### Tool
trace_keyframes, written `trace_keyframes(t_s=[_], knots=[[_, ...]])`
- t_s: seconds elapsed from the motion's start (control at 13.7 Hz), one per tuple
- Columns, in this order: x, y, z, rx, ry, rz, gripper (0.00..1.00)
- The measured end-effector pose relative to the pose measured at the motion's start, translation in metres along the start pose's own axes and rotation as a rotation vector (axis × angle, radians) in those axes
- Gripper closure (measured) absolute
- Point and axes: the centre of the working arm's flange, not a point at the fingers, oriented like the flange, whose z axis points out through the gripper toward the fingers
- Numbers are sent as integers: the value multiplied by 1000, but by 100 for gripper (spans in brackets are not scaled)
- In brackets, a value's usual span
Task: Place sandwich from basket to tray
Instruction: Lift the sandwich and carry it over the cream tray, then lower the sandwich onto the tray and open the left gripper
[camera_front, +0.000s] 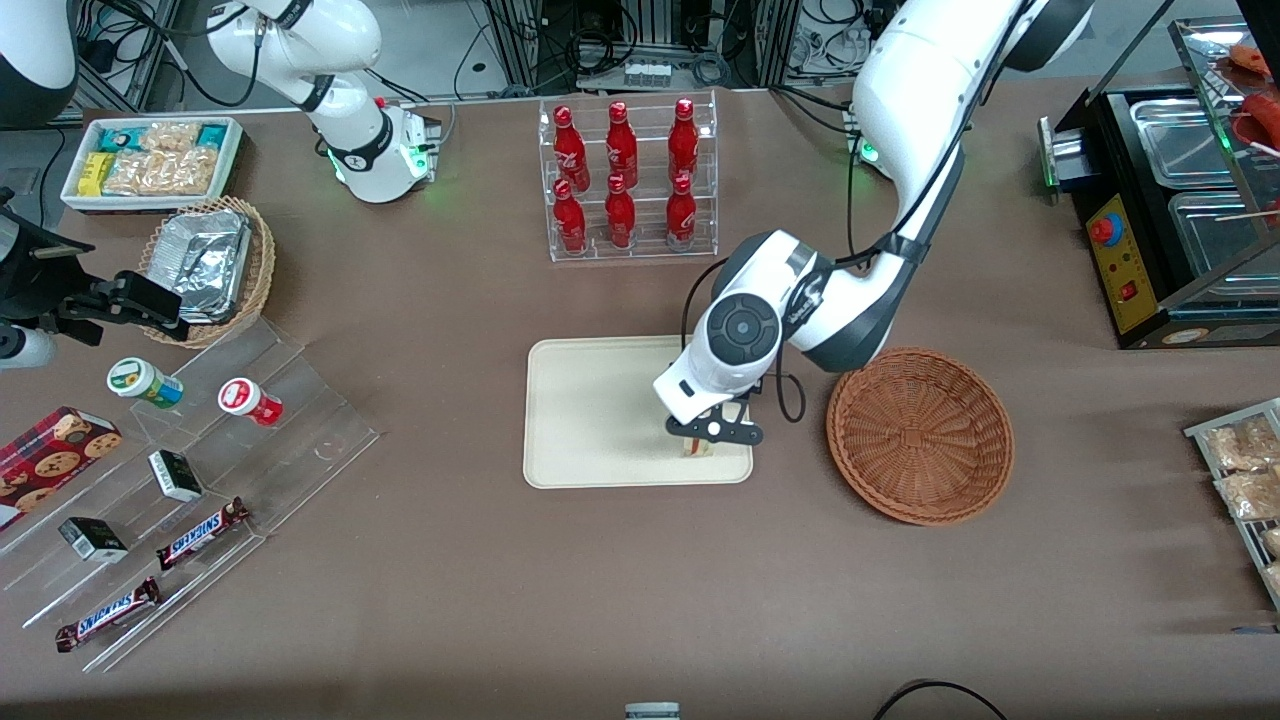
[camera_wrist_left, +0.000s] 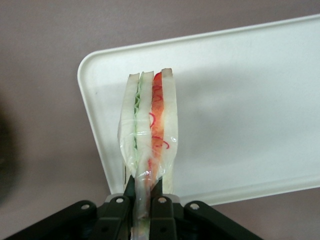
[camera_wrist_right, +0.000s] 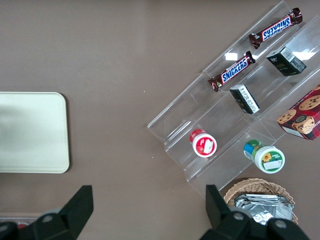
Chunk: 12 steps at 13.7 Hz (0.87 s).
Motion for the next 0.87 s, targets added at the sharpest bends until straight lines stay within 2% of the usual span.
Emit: trace_keyframes(t_s=[0.51, 0.87], knots=[[19, 15, 20, -23, 15, -58, 86], [21, 19, 37, -1, 11, -88, 86]])
